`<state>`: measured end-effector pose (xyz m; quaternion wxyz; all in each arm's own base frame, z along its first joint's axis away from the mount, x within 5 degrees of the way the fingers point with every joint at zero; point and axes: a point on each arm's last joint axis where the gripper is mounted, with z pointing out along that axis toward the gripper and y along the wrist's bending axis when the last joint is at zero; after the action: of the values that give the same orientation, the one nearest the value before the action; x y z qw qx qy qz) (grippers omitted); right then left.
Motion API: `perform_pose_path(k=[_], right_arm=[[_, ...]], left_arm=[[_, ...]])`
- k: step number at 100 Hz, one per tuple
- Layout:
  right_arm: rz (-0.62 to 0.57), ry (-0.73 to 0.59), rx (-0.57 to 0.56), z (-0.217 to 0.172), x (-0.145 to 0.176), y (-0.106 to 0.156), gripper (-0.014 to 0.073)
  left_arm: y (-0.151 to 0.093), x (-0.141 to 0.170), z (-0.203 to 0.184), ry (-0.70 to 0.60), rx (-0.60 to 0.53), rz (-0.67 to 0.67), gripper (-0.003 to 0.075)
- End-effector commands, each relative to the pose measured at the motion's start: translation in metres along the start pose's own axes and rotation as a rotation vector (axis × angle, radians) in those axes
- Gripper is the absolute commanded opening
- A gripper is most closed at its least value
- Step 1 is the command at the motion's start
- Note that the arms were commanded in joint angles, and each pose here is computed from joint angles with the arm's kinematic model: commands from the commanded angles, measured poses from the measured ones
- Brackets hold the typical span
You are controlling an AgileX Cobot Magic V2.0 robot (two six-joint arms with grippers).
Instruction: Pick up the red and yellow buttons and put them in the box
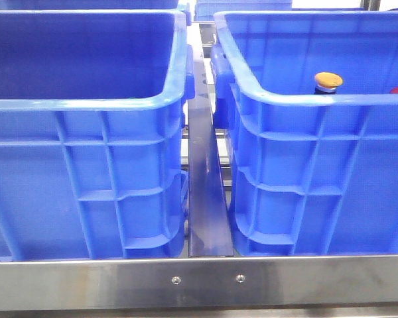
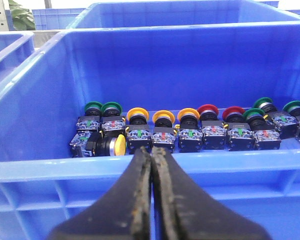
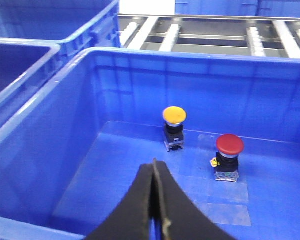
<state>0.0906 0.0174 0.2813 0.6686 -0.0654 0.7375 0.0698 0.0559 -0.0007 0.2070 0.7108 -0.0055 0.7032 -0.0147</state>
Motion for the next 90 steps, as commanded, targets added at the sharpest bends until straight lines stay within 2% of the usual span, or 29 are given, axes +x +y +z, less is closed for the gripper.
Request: perform_pose_path(k=[1, 7, 15, 21, 31, 41, 60, 86, 90], right_arm=[[0.010, -0.060, 0.052, -0.001, -0.012, -0.005, -0.0059], [-0.011, -0.089, 0.096, -0.002, -0.015, -0.008, -0.0059], [-0.098, -0.142, 0.186, -0.003, -0.020, -0.016, -0.0059], [-0.080, -0.204, 0.227, -0.006, -0.026, -0.019, -0.0059], [0.016, -0.295, 0.218, -0.010, -0.031, -0.019, -0.0059], [0.004, -0.319, 0.185, -0.010, -0.030, -0.016, -0.0059], [0.002, -0.264, 0.168, -0.008, 0.002, -0.014, -0.0059], [0.001, -0.317, 0.170, -0.026, 0.058, -0.011, -0.0059], [-0.005, -0.289, 0.178, -0.028, 0.062, -0.011, -0.0059]], left_arm=[[0.000, 0.007, -0.001, -0.069, 0.001, -0.015, -0.0019], [0.000, 0.007, -0.001, -0.069, 0.001, -0.015, -0.0019], [0.000, 0.007, -0.001, -0.069, 0.001, -0.015, -0.0019], [0.000, 0.007, -0.001, -0.069, 0.001, -0.015, -0.0019], [0.000, 0.007, -0.001, -0.069, 0.001, -0.015, -0.0019], [0.000, 0.007, -0.001, -0.069, 0.001, -0.015, -0.0019], [0.000, 0.007, -0.001, -0.069, 0.001, -0.015, -0.0019], [0.000, 0.007, -0.001, -0.069, 0.001, -0.015, -0.0019], [0.000, 0.007, -0.001, -0.069, 0.001, -0.015, -0.0019]])
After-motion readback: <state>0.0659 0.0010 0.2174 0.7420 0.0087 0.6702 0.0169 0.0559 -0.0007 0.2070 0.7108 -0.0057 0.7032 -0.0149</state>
